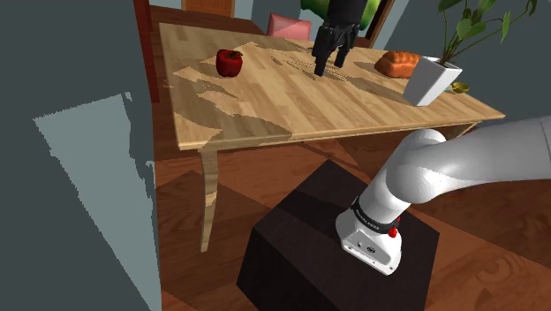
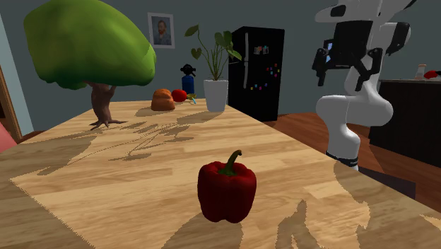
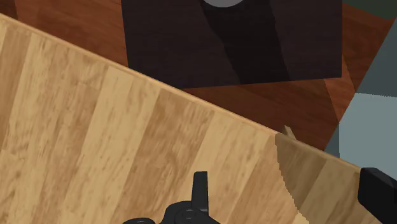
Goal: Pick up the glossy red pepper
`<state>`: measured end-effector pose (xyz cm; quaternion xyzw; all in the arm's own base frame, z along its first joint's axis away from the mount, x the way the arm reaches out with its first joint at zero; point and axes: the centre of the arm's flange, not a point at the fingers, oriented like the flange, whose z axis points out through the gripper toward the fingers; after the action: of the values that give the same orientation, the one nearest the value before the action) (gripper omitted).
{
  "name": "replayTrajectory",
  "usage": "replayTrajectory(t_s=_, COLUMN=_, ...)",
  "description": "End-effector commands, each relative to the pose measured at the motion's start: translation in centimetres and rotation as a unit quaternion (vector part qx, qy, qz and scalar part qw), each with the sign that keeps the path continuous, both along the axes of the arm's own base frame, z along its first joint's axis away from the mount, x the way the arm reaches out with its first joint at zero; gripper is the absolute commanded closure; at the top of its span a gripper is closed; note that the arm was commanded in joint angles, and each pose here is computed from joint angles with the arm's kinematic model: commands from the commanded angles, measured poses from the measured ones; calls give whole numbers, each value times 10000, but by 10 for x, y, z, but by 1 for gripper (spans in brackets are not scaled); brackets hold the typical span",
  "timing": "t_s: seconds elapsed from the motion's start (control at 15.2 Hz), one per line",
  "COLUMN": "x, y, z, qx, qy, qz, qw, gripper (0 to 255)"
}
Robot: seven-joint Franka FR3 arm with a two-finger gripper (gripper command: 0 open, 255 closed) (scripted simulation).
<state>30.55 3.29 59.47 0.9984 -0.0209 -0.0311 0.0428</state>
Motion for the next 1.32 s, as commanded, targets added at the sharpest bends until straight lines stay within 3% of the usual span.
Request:
replayTrajectory(t_s=0.0, x=0, y=0, z=0, qx=0, qy=0, qz=0, qw=10000, gripper=0)
replayTrajectory(t_s=0.59, x=115, y=-34, z=-19, qx=229, qy=51, qz=458, qw=9987, gripper=0)
replayTrajectory(t_s=1.25, x=245, y=-58, z=-42, qx=484, qy=106, qz=965, qw=9941, gripper=0)
